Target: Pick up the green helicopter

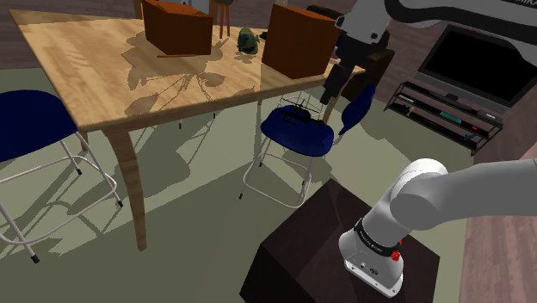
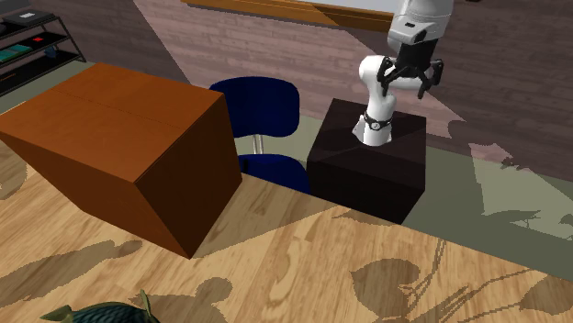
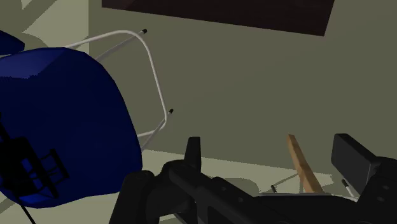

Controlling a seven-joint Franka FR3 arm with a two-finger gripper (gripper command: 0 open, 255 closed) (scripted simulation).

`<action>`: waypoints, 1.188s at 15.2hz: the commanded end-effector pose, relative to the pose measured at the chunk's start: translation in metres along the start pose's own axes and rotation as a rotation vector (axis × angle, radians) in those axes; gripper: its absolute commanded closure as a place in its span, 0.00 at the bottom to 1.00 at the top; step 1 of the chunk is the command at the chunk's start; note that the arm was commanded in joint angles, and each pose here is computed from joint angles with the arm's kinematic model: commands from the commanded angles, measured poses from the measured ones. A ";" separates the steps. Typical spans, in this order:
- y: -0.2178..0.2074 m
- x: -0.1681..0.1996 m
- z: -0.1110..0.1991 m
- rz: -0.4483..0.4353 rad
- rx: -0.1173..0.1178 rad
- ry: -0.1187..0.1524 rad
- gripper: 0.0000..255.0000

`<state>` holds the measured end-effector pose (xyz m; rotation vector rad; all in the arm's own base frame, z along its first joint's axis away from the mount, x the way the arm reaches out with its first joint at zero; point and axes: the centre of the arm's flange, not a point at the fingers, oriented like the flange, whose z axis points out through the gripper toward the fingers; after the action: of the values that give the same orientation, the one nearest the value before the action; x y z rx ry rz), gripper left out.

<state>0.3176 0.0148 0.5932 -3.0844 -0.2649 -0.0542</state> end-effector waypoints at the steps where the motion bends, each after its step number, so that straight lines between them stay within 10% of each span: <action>1: 0.000 0.000 0.000 0.000 0.000 0.000 0.00; 18: 0.182 0.057 0.109 -0.091 -0.040 -0.013 0.00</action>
<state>0.4000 -0.1368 0.4867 -3.1086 -0.3979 -0.0431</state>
